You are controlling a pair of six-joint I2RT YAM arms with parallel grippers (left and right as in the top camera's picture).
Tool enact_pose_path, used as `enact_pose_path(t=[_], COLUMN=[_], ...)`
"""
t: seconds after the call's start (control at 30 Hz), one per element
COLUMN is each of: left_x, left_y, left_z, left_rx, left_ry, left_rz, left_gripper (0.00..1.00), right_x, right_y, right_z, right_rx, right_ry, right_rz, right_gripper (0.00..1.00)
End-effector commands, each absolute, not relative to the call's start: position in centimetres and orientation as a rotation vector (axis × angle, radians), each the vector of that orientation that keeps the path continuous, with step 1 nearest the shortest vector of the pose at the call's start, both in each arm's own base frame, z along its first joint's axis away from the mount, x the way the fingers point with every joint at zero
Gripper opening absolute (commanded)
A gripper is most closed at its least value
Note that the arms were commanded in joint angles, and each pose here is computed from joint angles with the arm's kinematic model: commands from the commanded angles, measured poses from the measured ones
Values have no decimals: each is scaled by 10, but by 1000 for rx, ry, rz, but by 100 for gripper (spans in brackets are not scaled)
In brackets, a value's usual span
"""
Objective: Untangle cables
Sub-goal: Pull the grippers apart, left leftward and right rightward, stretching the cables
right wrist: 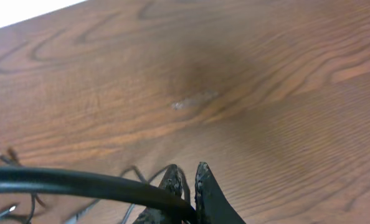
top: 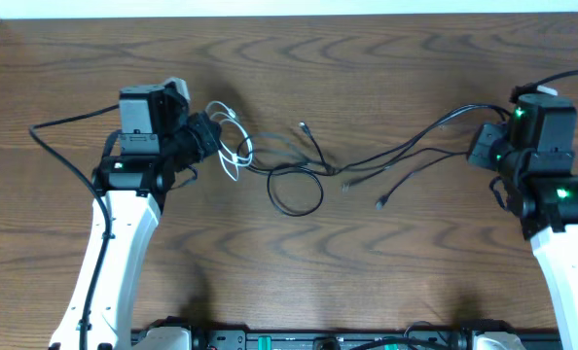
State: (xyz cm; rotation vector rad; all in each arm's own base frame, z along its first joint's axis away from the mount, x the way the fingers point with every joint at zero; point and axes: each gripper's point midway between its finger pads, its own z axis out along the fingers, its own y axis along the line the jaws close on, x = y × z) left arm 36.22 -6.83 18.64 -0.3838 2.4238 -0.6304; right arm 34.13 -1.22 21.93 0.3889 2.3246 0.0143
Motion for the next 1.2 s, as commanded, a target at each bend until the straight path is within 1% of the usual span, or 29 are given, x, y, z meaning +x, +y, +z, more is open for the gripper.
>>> enact_pose_path(t=[0.0, 0.13, 0.23, 0.37, 0.5, 0.6, 0.73, 0.9, 0.97, 1.03, 1.17], left_x=[354, 342, 335, 330, 330, 337, 351, 361, 361, 360, 356], left_y=[-82, -93, -90, -77, -53, -36, -16, -17, -25, -45, -81], left_z=[182, 173, 165, 157, 153, 164, 199, 231, 230, 226, 218], left_rx=[-204, -80, -79, -113, -169, -209, -318, -403, -406, -352, -256], left_ry=[2462, 2515, 2557, 2595, 2600, 2549, 2408, 2274, 2279, 2319, 2387], left_rz=[-590, -532, -458, -351, -171, -57, 45, -34, -98, -229, -466], left_gripper=[8, 8, 8, 7, 7, 7, 7, 8, 7, 8, 8], right_x=[346, 347, 345, 339, 330, 323, 309, 303, 303, 308, 327], right_y=[-2, -1, -11, -40, -77, -102, -136, -152, -152, -147, -125], right_z=[208, 190, 177, 168, 168, 168, 167, 166, 166, 167, 173], right_rx=[384, 389, 423, 512, 638, 740, 950, 1040, 1047, 1028, 897], right_ry=[2371, 2434, 2475, 2494, 2472, 2445, 2380, 2350, 2349, 2345, 2351], right_rz=[98, 96, 30, -93, -194, -232, -243, -168, -138, -91, 95], right_gripper=[1, 1, 1, 1, 1, 1, 1, 1, 1, 1, 1])
